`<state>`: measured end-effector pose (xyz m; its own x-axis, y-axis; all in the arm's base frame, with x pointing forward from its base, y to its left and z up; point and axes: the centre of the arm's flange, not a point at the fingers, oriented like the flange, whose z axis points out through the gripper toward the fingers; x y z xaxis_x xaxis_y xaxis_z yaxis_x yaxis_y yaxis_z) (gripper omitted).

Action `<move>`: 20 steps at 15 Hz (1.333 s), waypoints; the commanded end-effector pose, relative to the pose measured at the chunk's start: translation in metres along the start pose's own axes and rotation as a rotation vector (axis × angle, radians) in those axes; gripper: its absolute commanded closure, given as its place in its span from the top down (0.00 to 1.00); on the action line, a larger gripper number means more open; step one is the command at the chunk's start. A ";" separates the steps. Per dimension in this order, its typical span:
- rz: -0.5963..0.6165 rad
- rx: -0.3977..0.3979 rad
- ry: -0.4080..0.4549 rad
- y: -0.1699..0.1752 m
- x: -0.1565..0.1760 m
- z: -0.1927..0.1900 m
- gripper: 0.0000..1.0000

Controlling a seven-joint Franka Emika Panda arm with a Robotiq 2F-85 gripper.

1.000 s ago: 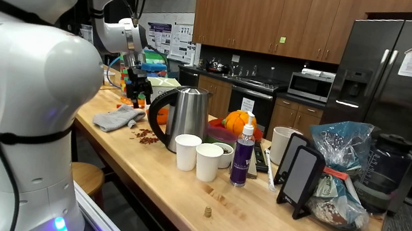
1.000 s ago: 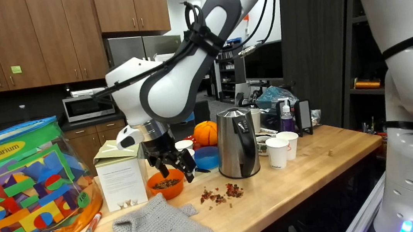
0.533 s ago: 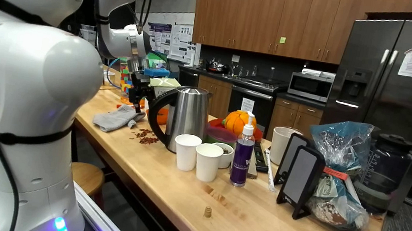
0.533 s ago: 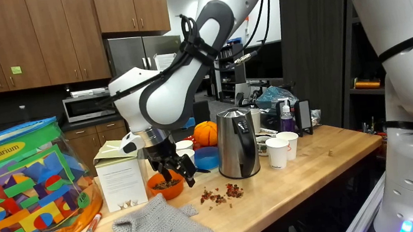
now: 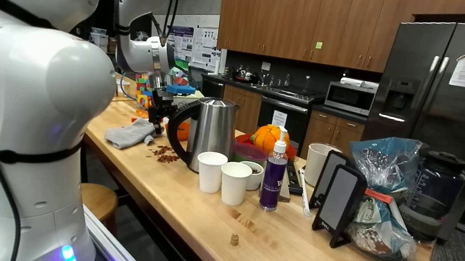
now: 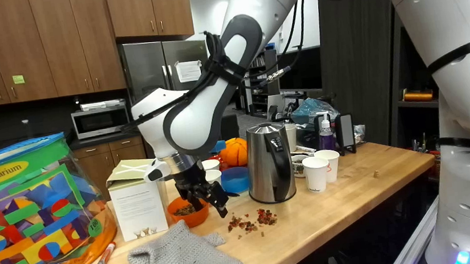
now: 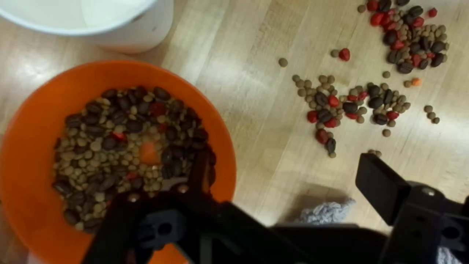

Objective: Move the orange bowl backwards then move the kettle to the left.

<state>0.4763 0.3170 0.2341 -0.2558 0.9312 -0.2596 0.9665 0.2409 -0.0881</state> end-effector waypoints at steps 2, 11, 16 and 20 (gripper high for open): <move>0.035 0.011 -0.002 0.014 -0.005 -0.001 1.00; 0.106 -0.015 0.009 0.033 -0.014 -0.007 1.00; 0.121 -0.011 0.047 0.042 -0.012 -0.005 1.00; 0.148 -0.008 0.061 0.049 -0.013 0.001 1.00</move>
<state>0.5169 0.3175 0.2352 -0.1440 0.9614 -0.2344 0.9894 0.1355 -0.0522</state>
